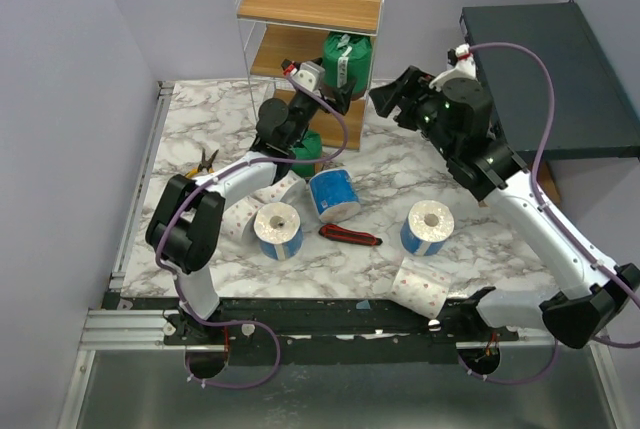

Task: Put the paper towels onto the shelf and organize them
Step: Place the paper towel on the shelf.

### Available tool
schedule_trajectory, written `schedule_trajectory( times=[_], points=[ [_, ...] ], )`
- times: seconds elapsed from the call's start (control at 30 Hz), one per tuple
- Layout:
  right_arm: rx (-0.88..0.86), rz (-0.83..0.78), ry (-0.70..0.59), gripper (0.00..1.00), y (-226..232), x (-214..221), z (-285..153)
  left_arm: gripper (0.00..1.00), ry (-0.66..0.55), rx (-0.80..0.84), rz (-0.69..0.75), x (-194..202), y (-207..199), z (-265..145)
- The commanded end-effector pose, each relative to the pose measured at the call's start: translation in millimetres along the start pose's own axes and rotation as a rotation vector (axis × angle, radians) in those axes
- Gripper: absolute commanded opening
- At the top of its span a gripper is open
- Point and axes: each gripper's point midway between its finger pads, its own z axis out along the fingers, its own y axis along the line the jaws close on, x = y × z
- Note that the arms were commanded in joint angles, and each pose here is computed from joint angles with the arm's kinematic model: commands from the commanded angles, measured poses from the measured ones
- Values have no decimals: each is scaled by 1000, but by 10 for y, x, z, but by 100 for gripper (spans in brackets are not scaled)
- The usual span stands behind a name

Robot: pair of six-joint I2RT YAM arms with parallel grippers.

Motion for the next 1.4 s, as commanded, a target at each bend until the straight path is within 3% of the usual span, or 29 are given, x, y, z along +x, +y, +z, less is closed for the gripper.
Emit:
schedule_trajectory(
  times=[0.0, 0.53, 1.37],
  points=[
    [22, -21, -27, 76, -159, 69, -141, 95, -13, -13, 12, -19, 18, 113],
    [104, -49, 23, 75, -733, 566, -572, 94, 10, -22, 27, 152, 58, 287],
    [142, -41, 75, 75, -925, 824, -632, 97, 50, -59, 35, 375, 166, 588]
  ],
)
